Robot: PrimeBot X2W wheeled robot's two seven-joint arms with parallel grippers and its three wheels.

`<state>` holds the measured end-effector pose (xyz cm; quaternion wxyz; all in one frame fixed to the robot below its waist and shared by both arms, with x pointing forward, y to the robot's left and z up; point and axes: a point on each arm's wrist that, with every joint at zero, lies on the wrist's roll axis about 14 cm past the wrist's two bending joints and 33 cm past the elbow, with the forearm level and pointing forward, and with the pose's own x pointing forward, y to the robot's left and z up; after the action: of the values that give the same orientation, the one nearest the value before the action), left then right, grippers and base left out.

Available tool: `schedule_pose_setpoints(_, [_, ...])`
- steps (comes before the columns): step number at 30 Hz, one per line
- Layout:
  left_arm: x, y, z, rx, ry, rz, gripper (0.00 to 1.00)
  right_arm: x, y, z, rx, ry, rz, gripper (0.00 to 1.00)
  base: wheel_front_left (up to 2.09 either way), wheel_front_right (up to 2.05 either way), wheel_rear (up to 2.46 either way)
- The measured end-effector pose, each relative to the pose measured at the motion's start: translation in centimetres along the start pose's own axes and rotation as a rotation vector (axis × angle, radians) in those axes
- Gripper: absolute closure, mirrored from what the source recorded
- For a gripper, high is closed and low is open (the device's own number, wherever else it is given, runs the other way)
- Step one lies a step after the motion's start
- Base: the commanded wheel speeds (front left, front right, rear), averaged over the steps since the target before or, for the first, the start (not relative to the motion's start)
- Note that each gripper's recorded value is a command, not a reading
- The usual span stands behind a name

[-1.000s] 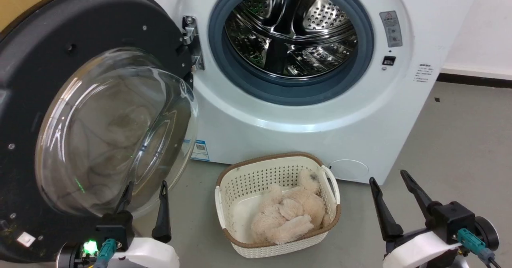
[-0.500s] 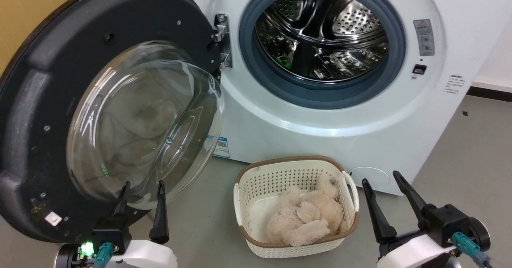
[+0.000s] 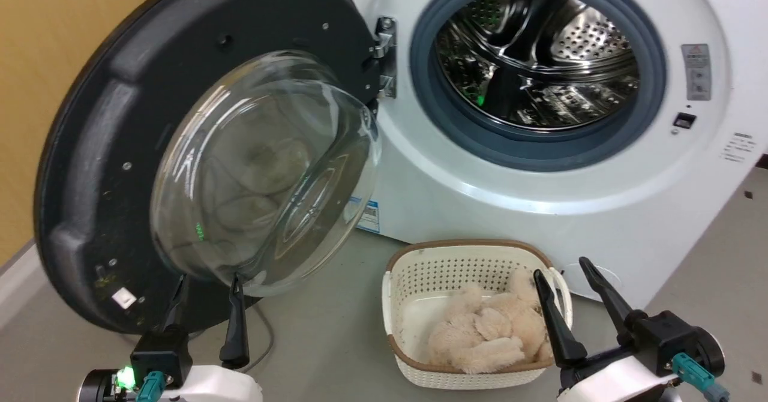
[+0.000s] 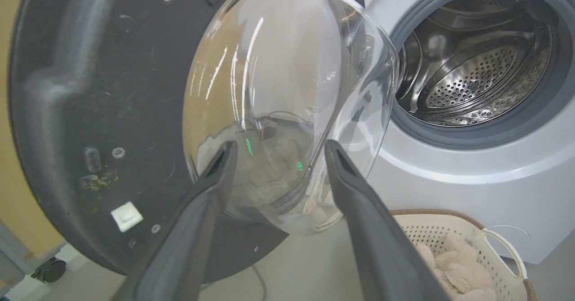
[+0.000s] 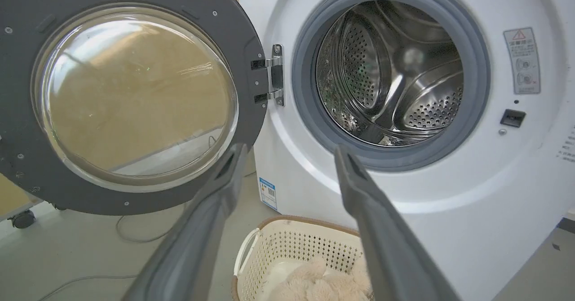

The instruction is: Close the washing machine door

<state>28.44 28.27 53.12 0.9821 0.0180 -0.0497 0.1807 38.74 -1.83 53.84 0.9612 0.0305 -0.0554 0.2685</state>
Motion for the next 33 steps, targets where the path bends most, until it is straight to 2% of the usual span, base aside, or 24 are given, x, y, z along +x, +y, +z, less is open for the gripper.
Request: schedule_pose_setpoints(33, [-4.0,6.0,0.0,0.012,-0.024,0.208,0.0,2.5,7.2,-1.5,0.068,-0.003,0.225,0.0,0.0,0.0,0.0])
